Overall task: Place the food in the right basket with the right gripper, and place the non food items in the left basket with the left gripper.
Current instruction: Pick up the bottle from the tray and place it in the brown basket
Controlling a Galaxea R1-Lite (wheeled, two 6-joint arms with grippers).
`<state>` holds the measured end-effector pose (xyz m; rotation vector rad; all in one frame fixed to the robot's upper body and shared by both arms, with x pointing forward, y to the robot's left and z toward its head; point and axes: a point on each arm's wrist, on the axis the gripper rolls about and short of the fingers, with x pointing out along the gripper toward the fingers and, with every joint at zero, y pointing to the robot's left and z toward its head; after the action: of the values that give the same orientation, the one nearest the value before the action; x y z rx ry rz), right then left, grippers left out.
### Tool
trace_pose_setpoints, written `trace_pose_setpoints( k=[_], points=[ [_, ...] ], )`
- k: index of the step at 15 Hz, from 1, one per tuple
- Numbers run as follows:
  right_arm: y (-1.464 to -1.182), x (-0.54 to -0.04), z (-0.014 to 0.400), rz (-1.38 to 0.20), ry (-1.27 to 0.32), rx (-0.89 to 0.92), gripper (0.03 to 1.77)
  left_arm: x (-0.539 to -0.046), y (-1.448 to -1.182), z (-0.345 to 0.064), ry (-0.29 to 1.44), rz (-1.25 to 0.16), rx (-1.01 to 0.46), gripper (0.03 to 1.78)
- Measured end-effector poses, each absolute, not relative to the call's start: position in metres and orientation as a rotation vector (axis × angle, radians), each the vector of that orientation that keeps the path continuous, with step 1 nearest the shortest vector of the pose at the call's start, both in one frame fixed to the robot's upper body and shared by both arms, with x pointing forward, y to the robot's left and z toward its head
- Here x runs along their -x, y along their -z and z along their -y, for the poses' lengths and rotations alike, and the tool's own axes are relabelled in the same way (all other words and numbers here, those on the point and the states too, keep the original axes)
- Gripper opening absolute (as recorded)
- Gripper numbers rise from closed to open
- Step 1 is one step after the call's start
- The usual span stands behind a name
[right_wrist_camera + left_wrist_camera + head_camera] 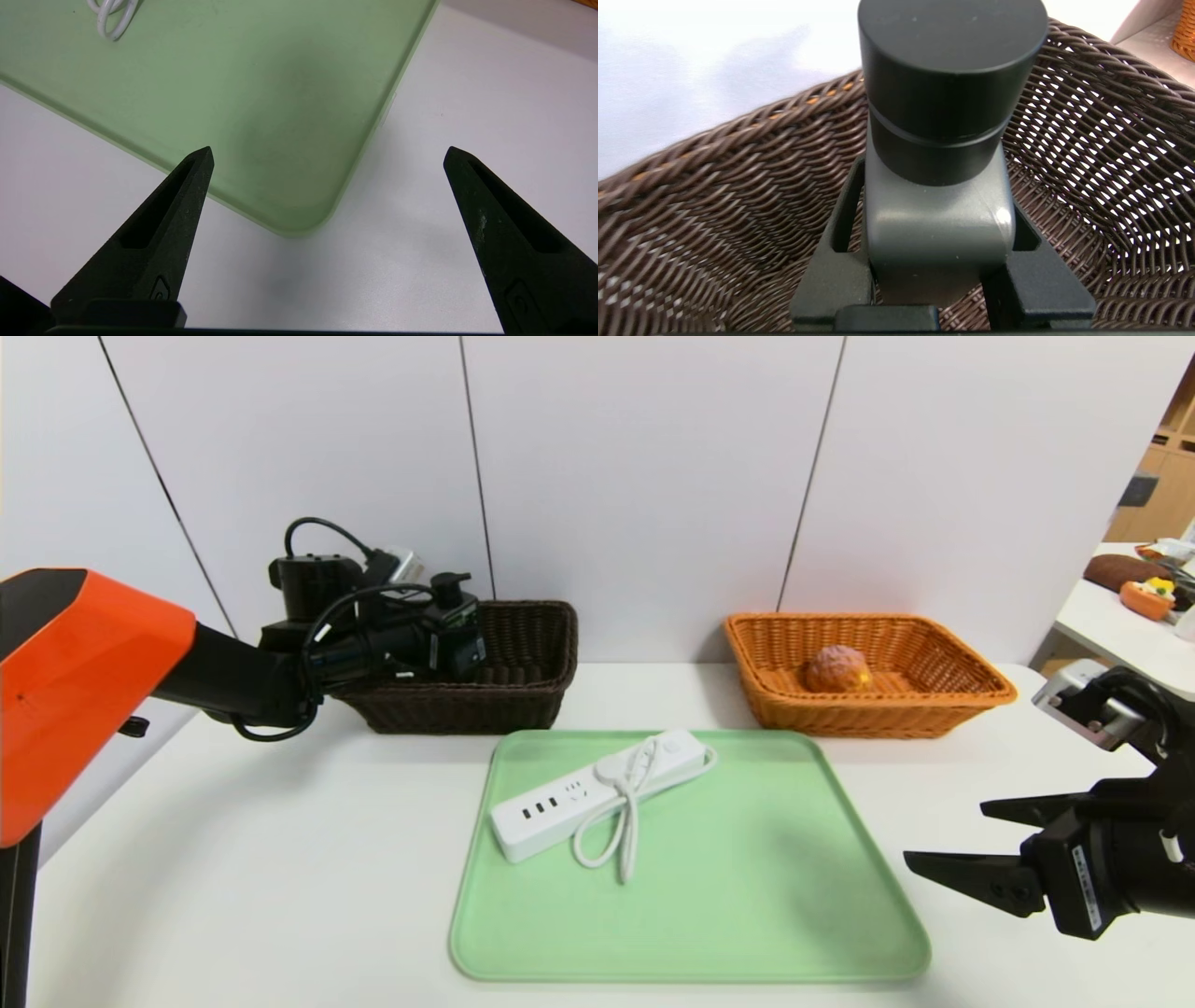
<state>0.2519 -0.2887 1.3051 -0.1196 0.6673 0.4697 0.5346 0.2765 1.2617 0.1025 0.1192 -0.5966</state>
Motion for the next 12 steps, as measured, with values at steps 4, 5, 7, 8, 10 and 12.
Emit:
trace_pose_setpoints(
  k=[4, 5, 7, 8, 10, 12],
  points=[
    [-1.3056, -0.2521, 0.2886, -0.665, -0.471, 0.119, 1.70, -0.5370, -1.2592, -0.2764, 0.596, -0.124, -0.101, 0.61],
    [-1.3061, -0.2522, 0.2885, -0.663, -0.471, 0.119, 1.70, -0.5370, -1.2595, -0.2762, 0.597, -0.123, -0.101, 0.61],
    [-1.3061, -0.2520, 0.2886, -0.664, -0.470, 0.118, 1.70, -0.5367, -1.2596, -0.2764, 0.598, -0.129, -0.101, 0.61],
    [-1.3063, -0.2519, 0.2886, -0.663, -0.469, 0.118, 1.70, -0.5362, -1.2603, -0.2763, 0.598, -0.139, -0.097, 0.61],
    [-1.3065, -0.2518, 0.2888, -0.661, -0.469, 0.118, 1.70, -0.5358, -1.2640, -0.2763, 0.598, -0.136, -0.097, 0.61],
    [-1.3066, -0.2518, 0.2887, -0.661, -0.469, 0.118, 1.70, -0.5354, -1.2670, -0.2764, 0.597, -0.128, -0.098, 0.61]
  ],
)
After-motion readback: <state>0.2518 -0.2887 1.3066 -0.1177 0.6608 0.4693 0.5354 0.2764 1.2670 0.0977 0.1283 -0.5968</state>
